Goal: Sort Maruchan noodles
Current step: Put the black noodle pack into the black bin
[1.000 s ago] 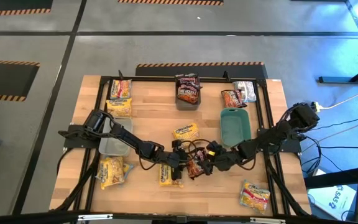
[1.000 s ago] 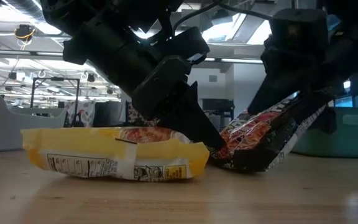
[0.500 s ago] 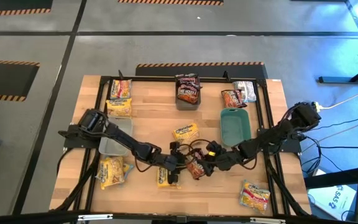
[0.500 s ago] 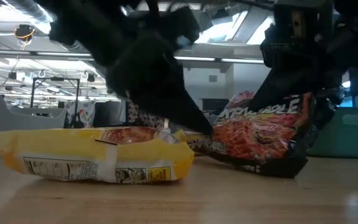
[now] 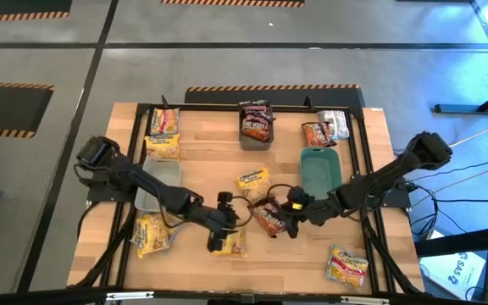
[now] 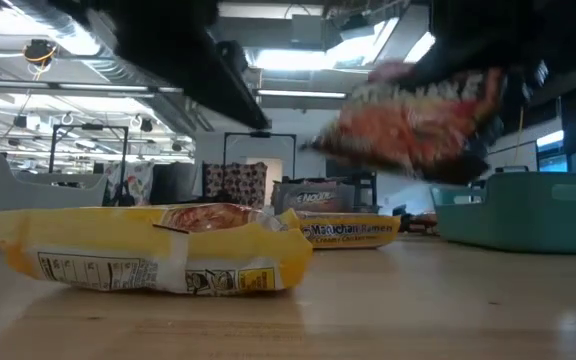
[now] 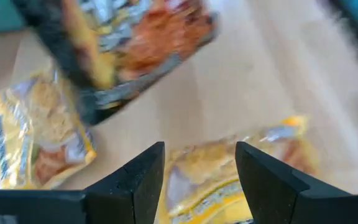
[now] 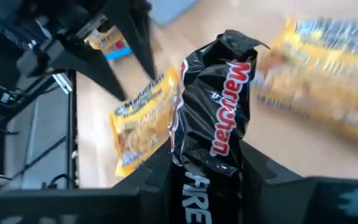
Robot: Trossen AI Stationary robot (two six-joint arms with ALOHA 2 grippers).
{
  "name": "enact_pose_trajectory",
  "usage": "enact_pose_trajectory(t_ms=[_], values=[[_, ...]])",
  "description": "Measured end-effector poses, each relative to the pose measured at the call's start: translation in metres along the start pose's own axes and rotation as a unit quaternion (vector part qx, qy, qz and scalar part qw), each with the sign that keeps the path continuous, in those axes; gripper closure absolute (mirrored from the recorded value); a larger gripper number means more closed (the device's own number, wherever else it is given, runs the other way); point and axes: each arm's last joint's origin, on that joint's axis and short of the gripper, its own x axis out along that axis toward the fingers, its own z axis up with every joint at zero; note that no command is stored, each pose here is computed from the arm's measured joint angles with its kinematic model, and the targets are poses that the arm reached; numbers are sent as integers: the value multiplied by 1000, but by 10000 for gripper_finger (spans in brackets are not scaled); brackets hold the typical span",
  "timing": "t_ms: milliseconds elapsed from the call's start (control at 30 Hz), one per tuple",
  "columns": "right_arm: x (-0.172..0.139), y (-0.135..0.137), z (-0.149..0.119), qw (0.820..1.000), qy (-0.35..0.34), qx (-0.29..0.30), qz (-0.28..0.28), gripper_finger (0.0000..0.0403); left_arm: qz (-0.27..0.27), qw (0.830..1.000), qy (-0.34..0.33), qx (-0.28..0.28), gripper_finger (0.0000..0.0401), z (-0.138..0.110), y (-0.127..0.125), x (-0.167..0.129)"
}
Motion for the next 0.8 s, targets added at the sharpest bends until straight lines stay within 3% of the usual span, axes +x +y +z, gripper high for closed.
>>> enact_pose_trajectory(t_ms=[300, 500, 800], values=[[-17, 19, 48, 993, -29, -106, -41, 307, -15, 993, -113, -14, 209, -17, 19, -28], [-17, 13, 77, 983, -27, -161, -84, 307, -12, 985, -167, -33, 209, -26, 33, -46], [-18, -3, 122, 960, -40, -240, -141, 307, 10, 980, -195, -49, 209, -34, 50, -53]])
